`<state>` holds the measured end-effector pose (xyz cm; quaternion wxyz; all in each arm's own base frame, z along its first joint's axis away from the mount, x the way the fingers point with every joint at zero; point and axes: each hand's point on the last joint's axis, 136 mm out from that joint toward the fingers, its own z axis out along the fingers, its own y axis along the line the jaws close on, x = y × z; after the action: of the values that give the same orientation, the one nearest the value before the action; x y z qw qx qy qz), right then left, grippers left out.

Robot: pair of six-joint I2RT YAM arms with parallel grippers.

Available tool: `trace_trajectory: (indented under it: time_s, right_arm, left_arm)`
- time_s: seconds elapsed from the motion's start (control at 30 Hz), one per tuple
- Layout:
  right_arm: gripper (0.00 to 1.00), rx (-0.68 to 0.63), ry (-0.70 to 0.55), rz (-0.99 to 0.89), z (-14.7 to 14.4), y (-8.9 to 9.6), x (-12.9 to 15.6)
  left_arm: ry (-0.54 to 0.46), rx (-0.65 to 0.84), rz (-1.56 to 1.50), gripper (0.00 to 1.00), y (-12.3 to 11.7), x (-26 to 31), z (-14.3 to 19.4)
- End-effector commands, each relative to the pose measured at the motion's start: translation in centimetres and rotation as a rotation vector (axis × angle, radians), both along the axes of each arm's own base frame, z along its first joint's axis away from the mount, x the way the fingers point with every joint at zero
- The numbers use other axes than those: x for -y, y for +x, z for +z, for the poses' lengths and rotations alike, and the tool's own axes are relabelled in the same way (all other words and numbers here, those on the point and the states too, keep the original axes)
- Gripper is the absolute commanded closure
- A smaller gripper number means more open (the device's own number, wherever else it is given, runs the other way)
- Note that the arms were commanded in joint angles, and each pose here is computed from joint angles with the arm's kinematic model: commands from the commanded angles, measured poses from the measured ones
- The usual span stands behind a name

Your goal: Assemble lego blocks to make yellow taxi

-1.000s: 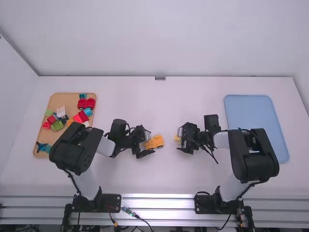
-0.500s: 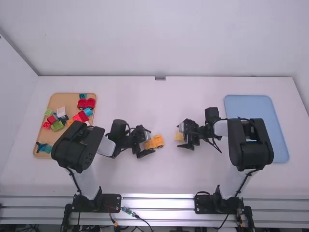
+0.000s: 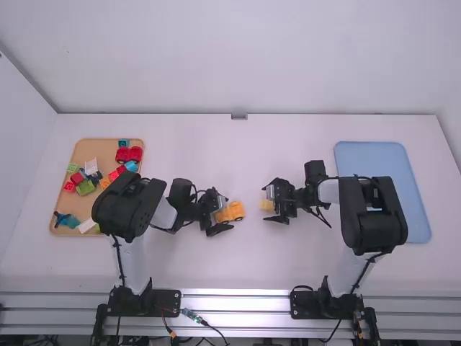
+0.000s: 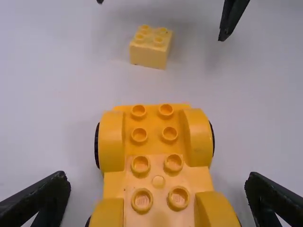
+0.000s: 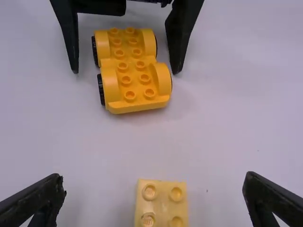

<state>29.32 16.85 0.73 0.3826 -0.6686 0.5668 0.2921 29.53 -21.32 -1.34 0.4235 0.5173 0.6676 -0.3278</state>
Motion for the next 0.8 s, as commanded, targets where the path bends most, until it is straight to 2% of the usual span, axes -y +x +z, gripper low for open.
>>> trace_trajectory:
  time_s: [0.0, 0.2, 0.47, 0.5, 0.6, 0.73, 0.77]
  right_arm:
    - [0.01, -0.005, 0.020, 0.007, 0.16, 0.09, -0.27]
    - [0.00, -0.005, 0.020, 0.018, 0.17, -0.09, -0.59]
    - [0.00, -0.006, 0.020, 0.014, 0.17, -0.02, -0.46]
    - [0.00, -0.005, 0.022, 0.014, 0.20, -0.03, -0.48]
    - [0.00, -0.005, 0.021, 0.014, 0.19, -0.02, -0.47]
    - [0.00, -0.006, 0.020, 0.014, 0.16, -0.04, -0.47]
    - [0.01, -0.007, 0.020, 0.014, 0.16, -0.05, -0.47]
  left_arm:
    - [-0.025, 0.000, -0.022, 0.01, -0.47, 0.34, 0.25]
    - [0.007, 0.026, -0.002, 0.00, -0.65, 0.36, -0.25]
    - [0.006, 0.023, -0.007, 0.05, -0.11, 0.64, -0.21]
    - [0.006, 0.026, -0.006, 0.07, -0.01, 0.66, -0.16]
    - [0.007, 0.023, -0.006, 0.22, 0.01, 0.67, -0.19]
    - [0.011, 0.029, -0.009, 0.25, -0.05, 0.63, -0.27]
    - [0.018, 0.038, -0.018, 0.28, -0.15, 0.60, -0.38]
